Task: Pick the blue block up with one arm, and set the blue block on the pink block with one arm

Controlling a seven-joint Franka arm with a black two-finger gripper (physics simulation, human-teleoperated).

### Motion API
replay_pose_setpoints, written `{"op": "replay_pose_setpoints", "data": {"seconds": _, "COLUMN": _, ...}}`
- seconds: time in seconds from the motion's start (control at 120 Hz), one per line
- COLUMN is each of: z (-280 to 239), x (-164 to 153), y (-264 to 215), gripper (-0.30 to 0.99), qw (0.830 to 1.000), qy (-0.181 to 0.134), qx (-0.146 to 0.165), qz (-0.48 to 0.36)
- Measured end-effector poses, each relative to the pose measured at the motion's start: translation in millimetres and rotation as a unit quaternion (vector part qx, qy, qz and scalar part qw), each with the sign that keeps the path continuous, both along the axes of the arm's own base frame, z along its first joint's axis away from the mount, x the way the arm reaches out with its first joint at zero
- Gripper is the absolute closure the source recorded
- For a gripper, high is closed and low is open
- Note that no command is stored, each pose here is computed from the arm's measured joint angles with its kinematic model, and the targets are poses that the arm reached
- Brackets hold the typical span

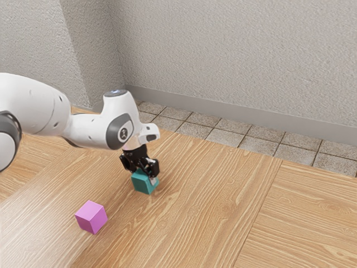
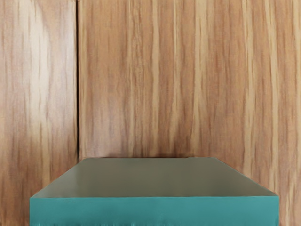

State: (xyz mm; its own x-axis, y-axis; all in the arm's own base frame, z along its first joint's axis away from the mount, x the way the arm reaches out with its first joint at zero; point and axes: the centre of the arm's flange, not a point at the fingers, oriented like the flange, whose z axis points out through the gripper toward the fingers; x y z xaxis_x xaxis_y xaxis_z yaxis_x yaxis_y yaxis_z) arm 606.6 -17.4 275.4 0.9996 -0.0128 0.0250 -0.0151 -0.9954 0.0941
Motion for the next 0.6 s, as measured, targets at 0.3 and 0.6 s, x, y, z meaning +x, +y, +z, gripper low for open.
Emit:
{"op": "replay_pose_setpoints", "data": {"seconds": 0.3, "z": 99.6, "x": -150.8, "y": 19.0, "gripper": 0.34, "qw": 0.998, "qy": -0.033, "qx": -0.034, "qz": 0.038}}
{"op": "replay_pose_setpoints", "data": {"seconds": 0.6, "z": 96.6, "x": -195.6, "y": 37.8, "gripper": 0.32, "qw": 0.996, "qy": -0.014, "qx": -0.019, "qz": 0.090}}
